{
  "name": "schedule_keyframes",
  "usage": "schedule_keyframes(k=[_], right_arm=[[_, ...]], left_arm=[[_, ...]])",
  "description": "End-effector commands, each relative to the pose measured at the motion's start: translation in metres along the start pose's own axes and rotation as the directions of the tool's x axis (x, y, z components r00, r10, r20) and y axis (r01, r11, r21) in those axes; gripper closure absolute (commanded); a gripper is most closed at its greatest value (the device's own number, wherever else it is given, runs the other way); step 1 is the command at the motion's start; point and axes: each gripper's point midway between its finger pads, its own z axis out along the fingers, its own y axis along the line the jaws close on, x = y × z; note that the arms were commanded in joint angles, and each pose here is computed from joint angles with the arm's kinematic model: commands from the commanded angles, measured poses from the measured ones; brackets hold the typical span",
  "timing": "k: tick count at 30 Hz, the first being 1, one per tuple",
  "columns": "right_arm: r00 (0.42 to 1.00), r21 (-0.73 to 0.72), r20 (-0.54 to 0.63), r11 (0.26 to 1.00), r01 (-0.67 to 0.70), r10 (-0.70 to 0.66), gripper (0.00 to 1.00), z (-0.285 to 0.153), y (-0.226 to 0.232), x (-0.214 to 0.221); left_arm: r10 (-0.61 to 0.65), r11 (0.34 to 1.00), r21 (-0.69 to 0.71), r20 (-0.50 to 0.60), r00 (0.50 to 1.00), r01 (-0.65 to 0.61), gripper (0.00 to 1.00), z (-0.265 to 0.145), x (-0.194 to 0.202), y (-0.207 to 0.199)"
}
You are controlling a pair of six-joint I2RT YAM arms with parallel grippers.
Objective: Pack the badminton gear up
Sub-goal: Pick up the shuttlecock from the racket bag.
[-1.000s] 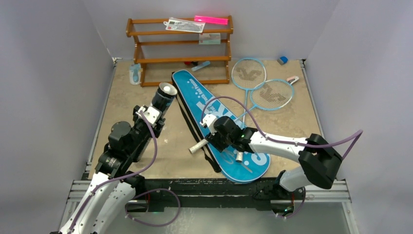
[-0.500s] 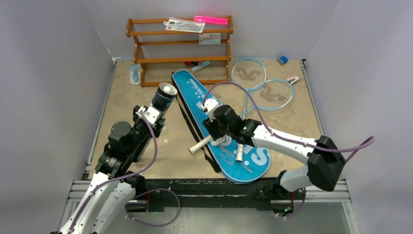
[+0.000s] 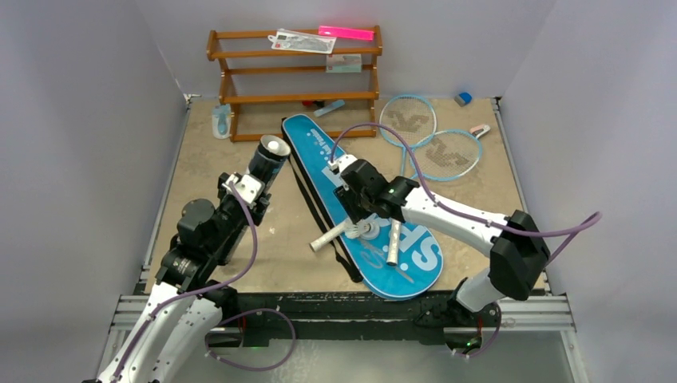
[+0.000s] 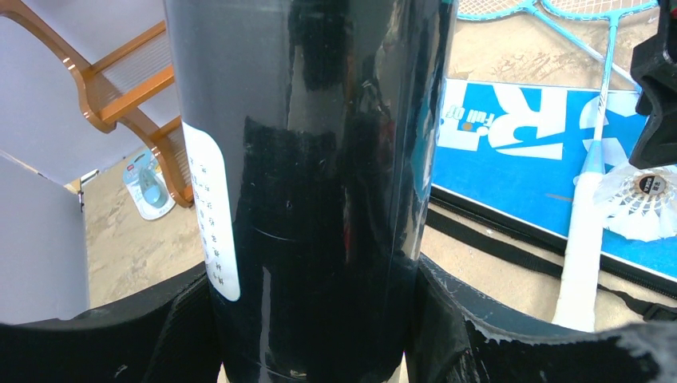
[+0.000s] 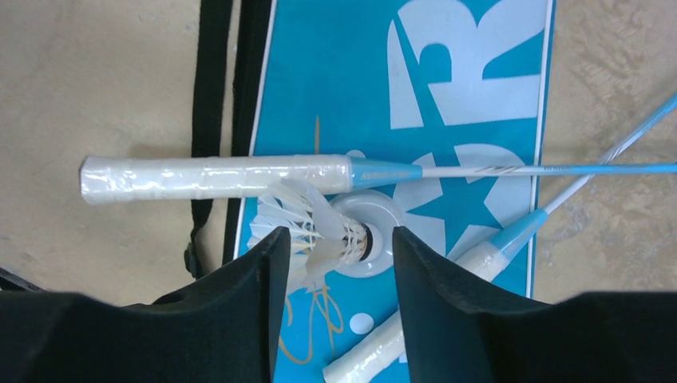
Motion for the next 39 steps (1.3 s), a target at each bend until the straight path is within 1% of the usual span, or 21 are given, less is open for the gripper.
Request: schedule_keyframes(k=[1,4,12,17,23,27,28,33,39], right_arm=[[0.997,0.023,-0.078,1.000,0.017,-0.015,0.50,-0.005,-0.003,0.005],[0.992,0.035,-0.118,0.999,0.040,-0.035,0.53,-0.001,0.000,0.008],[0.988,0.053,-0.137,0.996,0.078,-0.070,0.53,0.006,0.010,0.008],[0.974,0.125,-0.200,0.983,0.133,-0.106,0.61,0.011,0.003,0.017],[0.968,0.172,-0.219,0.971,0.165,-0.125,0.80,0.012,0.001,0.016],[0.973,0.172,-0.190,0.972,0.161,-0.128,0.98,0.005,0.003,0.004],[0.975,0.176,-0.183,0.971,0.160,-0.128,1.00,0.004,0.002,0.000],[0.978,0.205,-0.147,0.963,0.177,-0.149,1.00,-0.003,-0.001,-0.023],[0.977,0.301,-0.101,0.930,0.210,-0.188,1.00,0.006,-0.013,-0.064]], left_arm=[[0.015,1.000,-0.023,0.075,0.997,-0.013,0.86,-0.001,-0.020,0.007],[0.015,1.000,-0.023,0.076,0.997,-0.014,0.86,-0.001,-0.020,0.007],[0.016,1.000,-0.027,0.081,0.997,-0.014,0.86,-0.003,-0.021,0.007],[0.016,1.000,-0.025,0.086,0.996,-0.014,0.86,-0.003,-0.022,0.007],[0.016,1.000,-0.023,0.087,0.996,-0.014,0.86,-0.003,-0.022,0.007],[0.016,1.000,-0.023,0.087,0.996,-0.014,0.86,-0.003,-0.022,0.007],[0.017,1.000,-0.023,0.089,0.996,-0.015,0.86,-0.003,-0.023,0.007],[0.017,1.000,-0.024,0.088,0.996,-0.014,0.86,-0.003,-0.023,0.007],[0.017,0.999,-0.028,0.092,0.996,-0.014,0.86,-0.004,-0.023,0.008]])
